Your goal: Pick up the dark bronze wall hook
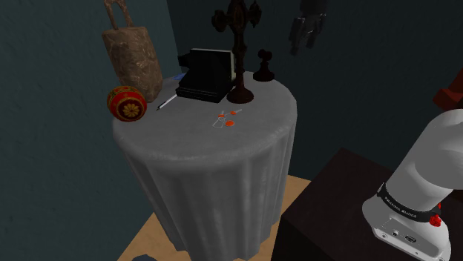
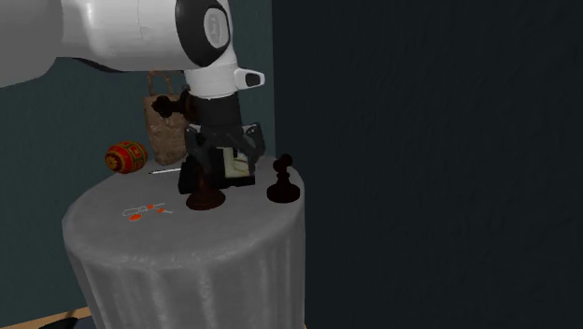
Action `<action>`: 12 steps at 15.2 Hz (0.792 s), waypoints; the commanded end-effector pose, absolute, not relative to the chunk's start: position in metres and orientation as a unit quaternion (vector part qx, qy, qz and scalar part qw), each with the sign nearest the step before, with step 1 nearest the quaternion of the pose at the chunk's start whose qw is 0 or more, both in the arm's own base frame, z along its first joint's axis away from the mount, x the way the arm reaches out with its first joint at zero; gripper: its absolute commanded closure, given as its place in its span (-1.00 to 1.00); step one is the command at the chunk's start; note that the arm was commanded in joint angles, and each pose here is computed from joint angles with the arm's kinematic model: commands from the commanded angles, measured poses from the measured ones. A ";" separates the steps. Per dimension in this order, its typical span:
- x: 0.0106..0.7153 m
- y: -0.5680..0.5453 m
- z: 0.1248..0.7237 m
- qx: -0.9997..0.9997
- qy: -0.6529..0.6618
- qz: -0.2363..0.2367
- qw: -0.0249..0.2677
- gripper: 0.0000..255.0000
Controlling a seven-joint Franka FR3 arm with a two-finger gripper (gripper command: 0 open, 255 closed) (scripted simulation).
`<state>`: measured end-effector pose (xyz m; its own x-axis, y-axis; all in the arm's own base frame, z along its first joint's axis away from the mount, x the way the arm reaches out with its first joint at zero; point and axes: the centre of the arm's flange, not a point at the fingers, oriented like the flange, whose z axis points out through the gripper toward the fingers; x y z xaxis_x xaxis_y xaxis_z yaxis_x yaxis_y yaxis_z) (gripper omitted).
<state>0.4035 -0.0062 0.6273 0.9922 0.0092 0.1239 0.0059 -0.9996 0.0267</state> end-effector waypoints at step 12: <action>0.581 -0.066 0.604 1.000 0.015 0.011 0.003 -1.00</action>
<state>0.5679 -0.0626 0.6085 0.9991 0.0283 0.0302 0.0280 -0.9996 0.0088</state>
